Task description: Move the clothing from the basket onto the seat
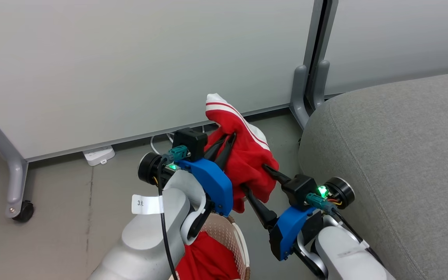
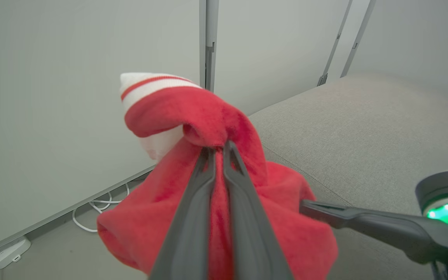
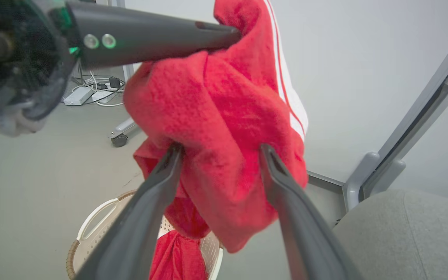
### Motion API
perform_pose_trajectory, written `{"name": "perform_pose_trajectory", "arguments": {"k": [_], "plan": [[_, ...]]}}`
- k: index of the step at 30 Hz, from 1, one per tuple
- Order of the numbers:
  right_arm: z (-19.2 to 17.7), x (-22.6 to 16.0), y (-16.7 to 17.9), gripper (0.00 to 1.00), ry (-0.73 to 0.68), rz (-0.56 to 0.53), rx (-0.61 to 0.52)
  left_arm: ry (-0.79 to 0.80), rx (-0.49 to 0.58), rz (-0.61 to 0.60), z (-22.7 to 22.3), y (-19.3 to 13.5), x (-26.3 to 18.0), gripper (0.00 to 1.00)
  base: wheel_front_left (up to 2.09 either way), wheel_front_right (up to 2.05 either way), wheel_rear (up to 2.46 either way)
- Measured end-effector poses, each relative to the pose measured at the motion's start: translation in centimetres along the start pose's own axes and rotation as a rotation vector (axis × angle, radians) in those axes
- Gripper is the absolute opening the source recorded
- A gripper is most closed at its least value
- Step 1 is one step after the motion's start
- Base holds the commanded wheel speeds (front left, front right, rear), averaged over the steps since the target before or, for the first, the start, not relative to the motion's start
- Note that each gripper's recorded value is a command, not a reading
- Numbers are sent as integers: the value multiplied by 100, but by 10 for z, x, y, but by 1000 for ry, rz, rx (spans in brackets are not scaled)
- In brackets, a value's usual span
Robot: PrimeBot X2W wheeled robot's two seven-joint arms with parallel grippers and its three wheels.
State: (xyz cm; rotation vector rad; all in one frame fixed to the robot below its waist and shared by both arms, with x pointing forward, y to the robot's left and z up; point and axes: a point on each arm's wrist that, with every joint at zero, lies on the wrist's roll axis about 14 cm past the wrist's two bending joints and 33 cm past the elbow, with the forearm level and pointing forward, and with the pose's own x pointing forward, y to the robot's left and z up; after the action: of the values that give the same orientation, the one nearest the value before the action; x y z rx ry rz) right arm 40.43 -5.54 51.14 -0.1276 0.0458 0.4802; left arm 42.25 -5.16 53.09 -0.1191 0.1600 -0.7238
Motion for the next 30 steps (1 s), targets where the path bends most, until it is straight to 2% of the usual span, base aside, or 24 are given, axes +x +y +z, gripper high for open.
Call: {"name": "perform_pose_trajectory", "arguments": {"k": [2, 3, 4, 5, 6, 30], "plan": [[1, 4, 0, 100, 6, 7, 0, -2, 6, -4, 1, -1, 0, 0, 0, 0, 0], [-1, 6, 0, 94, 17, 10, 8, -2, 7, -6, 2, -2, 0, 0, 0, 0, 0], [-2, 6, -1, 41, 25, 10, 20, -2, 6, -9, 2, -3, 0, 0, 0, 0, 0], [-4, 7, -1, 9, 32, 11, 23, -2, 5, -10, 1, -3, 0, 0, 0, 0, 0], [-4, 8, -1, 0, 35, 13, 24, -2, 6, -12, 1, -4, 0, 0, 0, 0, 0], [-10, 0, -10, 0, 26, -17, 84, -3, 7, -48, 3, -17, 5, 0, 0, 0, 0]]}}
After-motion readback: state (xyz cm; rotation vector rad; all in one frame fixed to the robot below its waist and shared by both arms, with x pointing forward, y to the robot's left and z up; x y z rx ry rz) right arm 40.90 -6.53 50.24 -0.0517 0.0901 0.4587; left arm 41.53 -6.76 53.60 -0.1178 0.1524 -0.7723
